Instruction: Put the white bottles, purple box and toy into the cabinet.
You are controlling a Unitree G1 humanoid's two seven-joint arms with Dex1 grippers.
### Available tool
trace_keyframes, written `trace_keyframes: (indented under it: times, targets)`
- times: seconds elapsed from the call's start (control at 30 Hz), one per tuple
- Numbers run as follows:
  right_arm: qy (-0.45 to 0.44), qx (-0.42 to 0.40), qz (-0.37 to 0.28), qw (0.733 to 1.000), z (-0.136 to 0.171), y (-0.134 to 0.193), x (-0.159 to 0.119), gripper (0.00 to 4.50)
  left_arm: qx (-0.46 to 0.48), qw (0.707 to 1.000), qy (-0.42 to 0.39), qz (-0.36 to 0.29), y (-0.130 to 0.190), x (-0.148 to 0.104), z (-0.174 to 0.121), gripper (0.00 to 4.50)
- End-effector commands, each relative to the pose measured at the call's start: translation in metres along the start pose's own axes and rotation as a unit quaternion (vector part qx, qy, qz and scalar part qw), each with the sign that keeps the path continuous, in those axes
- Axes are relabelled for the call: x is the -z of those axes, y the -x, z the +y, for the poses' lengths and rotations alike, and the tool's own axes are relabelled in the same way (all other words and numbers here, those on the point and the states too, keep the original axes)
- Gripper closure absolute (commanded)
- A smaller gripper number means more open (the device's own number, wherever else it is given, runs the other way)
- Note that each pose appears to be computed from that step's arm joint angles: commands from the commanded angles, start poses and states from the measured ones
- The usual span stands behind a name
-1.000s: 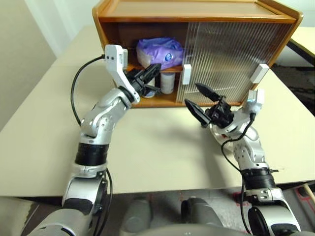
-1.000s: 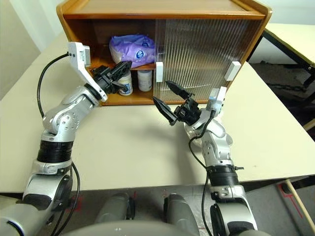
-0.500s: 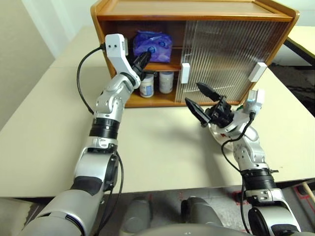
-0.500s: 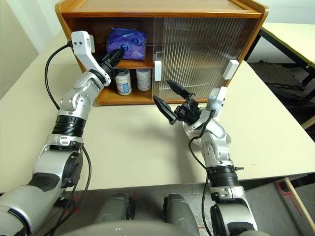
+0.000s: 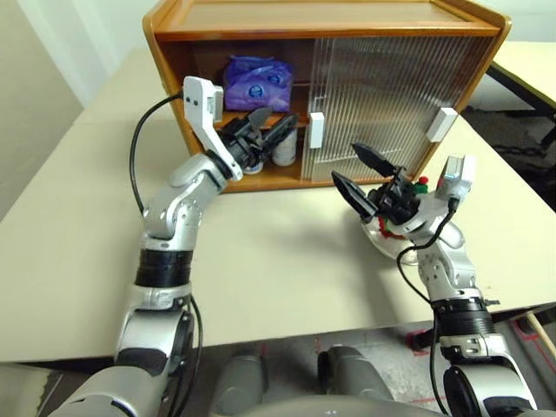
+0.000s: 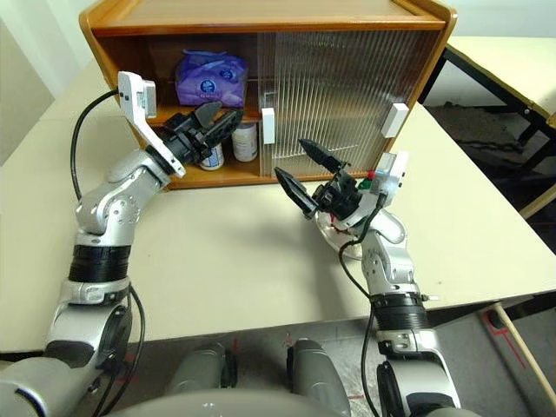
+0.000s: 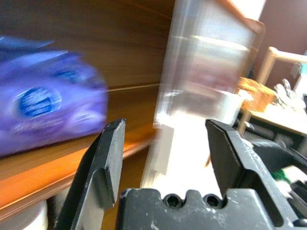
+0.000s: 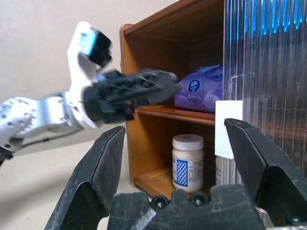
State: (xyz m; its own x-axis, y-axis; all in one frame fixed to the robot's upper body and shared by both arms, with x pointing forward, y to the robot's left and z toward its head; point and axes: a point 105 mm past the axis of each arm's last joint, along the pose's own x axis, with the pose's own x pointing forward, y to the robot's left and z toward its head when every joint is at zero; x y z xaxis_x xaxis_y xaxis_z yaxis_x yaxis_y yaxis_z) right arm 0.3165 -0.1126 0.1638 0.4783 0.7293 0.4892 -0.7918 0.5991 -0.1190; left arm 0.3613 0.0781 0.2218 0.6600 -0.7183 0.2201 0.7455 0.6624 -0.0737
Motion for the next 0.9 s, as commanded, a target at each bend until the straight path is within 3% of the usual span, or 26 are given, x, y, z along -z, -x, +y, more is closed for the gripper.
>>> trace_keyframes:
  times: [0.03,0.2,0.23,0.5,0.67,0.9]
  targets:
    - [0.001,0.007,0.002,1.0,-0.006,0.005,0.0,0.0,0.049,0.998,-0.028,0.033,-0.002,0.008,-0.021,2.36]
    - [0.004,0.007,0.003,1.0,-0.005,0.005,0.0,0.0,0.089,0.995,-0.021,0.041,-0.02,0.02,-0.042,4.24]
    - [0.004,0.007,0.002,1.0,-0.004,0.006,0.0,0.0,0.099,0.994,-0.021,0.043,-0.025,0.022,-0.047,4.45]
    - [0.013,0.016,0.002,1.0,-0.006,0.011,-0.003,0.0,0.099,0.991,-0.015,0.084,-0.06,0.049,-0.062,4.45]
    - [0.019,0.02,0.004,1.0,-0.006,0.013,-0.004,0.0,0.044,0.989,-0.089,0.111,-0.074,0.056,-0.049,4.45]
    - [0.016,0.021,0.003,1.0,-0.001,0.013,-0.004,0.0,-0.035,0.983,-0.124,0.132,-0.075,0.063,-0.029,4.45]
